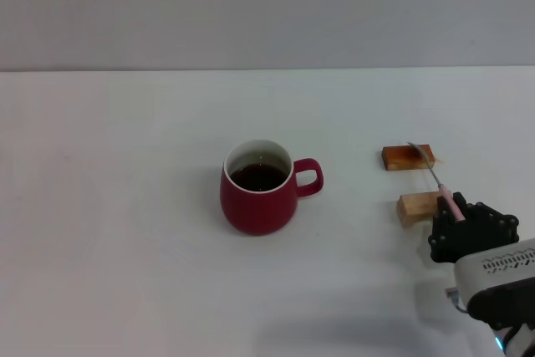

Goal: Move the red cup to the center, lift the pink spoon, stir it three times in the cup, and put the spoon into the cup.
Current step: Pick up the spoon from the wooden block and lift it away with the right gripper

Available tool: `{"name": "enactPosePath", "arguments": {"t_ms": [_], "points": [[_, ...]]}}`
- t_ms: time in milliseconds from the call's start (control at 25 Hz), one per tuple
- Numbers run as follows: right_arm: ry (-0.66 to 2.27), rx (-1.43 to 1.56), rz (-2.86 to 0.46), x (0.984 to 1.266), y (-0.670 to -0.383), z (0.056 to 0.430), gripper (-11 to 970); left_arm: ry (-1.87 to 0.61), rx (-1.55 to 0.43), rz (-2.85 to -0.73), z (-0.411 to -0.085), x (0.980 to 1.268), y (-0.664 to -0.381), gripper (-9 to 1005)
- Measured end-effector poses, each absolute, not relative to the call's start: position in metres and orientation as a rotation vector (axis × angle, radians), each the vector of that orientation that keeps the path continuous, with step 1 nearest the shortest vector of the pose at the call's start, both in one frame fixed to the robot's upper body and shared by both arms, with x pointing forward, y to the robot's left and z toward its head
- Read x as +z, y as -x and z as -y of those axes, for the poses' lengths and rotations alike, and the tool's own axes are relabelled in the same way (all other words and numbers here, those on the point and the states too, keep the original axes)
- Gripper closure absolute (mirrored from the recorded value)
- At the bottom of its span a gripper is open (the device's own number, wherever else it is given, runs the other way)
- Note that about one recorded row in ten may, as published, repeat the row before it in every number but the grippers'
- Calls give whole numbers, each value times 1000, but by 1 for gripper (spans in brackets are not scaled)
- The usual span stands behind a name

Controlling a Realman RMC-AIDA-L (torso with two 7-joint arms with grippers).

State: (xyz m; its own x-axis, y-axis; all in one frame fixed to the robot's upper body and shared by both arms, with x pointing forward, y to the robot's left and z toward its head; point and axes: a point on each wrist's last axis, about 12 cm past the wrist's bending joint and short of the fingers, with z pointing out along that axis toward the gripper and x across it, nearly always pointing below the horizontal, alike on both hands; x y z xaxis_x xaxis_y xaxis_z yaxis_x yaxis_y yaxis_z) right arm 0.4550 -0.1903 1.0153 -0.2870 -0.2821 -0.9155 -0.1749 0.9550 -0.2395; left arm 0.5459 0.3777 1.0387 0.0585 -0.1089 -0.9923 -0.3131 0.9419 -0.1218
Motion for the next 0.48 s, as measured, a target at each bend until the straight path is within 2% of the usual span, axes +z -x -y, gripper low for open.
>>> {"name": "enactPosePath", "arguments": {"t_ms": [480], "points": [[357, -148, -1855, 1020, -458, 187, 820, 342, 159, -1514, -378, 1039, -546, 421]]}}
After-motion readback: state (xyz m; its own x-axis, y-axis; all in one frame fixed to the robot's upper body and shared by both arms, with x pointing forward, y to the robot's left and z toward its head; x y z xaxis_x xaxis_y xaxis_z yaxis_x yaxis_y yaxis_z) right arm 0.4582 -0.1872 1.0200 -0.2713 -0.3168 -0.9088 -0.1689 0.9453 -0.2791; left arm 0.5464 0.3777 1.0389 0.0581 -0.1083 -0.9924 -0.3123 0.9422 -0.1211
